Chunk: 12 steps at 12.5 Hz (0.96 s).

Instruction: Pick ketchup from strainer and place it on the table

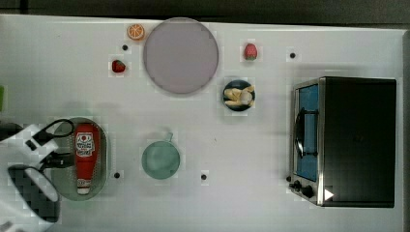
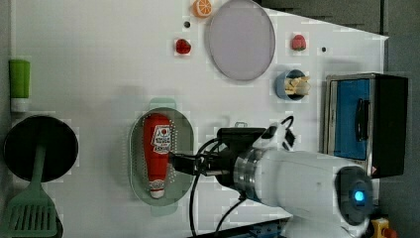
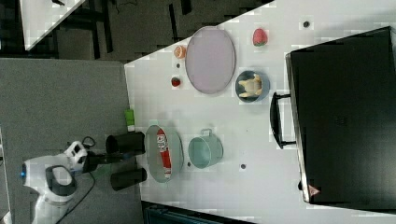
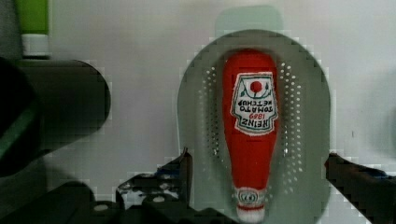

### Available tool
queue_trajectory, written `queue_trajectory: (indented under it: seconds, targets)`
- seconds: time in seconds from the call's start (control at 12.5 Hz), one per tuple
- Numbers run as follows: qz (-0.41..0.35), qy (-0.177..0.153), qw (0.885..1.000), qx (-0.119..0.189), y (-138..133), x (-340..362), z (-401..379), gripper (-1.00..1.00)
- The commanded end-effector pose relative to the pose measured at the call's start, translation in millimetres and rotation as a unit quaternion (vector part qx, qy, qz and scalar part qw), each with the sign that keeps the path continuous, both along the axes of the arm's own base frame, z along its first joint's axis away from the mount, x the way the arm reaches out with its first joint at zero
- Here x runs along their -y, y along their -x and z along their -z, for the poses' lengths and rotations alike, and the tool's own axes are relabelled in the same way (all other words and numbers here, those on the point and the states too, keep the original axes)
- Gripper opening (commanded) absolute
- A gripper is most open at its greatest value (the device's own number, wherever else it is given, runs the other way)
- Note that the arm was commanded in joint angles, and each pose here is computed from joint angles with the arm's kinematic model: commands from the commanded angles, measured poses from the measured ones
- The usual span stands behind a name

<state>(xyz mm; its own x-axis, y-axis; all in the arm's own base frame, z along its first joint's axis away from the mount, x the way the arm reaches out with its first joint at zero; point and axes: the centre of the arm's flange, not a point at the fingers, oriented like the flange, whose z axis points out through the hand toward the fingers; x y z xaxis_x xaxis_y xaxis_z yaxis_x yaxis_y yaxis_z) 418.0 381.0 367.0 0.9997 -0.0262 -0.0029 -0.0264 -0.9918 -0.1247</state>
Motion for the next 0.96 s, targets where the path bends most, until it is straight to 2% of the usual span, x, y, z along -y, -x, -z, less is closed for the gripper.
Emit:
queue_trajectory:
  seconds: [0.08,0.32,0.56,0.96]
  targets:
    - [0.031,0.001,0.999,0.009,-9,28,57,1.0]
    - [0.075,-0.021,0.997,-0.009,-5,23,102,1.0]
    - [0.051,-0.023,0.998,-0.01,-6,19,136,1.0]
    - [0.02,-0.013,1.0,-0.001,-25,19,171,1.0]
